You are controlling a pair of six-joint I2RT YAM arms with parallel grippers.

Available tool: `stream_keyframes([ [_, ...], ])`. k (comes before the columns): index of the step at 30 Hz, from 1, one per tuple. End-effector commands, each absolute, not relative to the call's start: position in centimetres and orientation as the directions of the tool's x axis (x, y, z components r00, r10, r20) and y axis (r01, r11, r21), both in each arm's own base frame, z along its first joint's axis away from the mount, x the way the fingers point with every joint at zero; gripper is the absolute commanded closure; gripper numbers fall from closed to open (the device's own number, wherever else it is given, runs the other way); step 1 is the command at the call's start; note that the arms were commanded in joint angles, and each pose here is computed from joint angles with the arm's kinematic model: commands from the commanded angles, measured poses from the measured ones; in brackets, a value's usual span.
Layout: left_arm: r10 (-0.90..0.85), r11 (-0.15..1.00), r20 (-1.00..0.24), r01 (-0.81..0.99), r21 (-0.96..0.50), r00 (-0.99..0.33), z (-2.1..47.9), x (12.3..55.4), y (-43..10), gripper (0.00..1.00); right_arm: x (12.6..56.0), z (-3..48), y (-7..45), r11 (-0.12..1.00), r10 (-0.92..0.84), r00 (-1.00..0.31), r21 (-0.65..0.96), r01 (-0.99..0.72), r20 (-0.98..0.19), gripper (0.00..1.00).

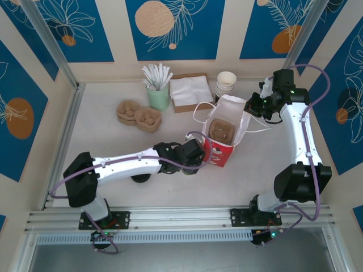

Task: Pack the takeout coffee

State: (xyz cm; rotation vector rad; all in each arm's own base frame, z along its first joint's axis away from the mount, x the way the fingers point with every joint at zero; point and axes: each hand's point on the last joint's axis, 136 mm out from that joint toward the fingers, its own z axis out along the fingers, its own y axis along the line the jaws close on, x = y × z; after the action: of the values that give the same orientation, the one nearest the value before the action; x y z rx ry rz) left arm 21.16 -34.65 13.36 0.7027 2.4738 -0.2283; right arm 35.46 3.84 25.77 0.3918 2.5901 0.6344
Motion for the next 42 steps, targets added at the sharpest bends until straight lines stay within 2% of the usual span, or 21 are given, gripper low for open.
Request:
stream_keyframes([
  [1,0.445,0.841,-0.579,0.541,0.008,-0.684,15.0,20.8,-33.7,0.38,34.7,27.7,4.9,0.84,0.355,-0.861,0.527,0.125,-0.363,0.99],
  [6,0.429,0.845,-0.634,0.534,0.029,-0.643,18.9,21.0,-32.2,0.39,34.5,28.2,5.1,0.824,0.382,-0.848,0.551,0.131,-0.368,0.98],
  [15,0.41,0.846,-0.733,0.527,0.083,-0.543,28.9,21.5,-29.5,0.4,34.2,30.2,7.7,0.75,0.471,-0.808,0.643,0.154,-0.355,0.97],
  [23,0.361,0.856,-0.824,0.506,0.107,-0.437,37.7,21.8,-27.2,0.41,34.3,30.1,10.6,0.685,0.53,-0.8,0.699,0.207,-0.282,0.97],
  [31,0.335,0.865,-0.862,0.486,0.122,-0.38,40.9,22.1,-26.1,0.4,35.6,28.7,11.5,0.678,0.536,-0.814,0.689,0.257,-0.224,0.99],
  [42,0.29,0.846,-0.879,0.53,0.051,-0.379,42.9,20.9,-25.7,0.41,35.3,26.4,11.6,0.701,0.54,-0.824,0.635,0.325,-0.174,0.99],
])
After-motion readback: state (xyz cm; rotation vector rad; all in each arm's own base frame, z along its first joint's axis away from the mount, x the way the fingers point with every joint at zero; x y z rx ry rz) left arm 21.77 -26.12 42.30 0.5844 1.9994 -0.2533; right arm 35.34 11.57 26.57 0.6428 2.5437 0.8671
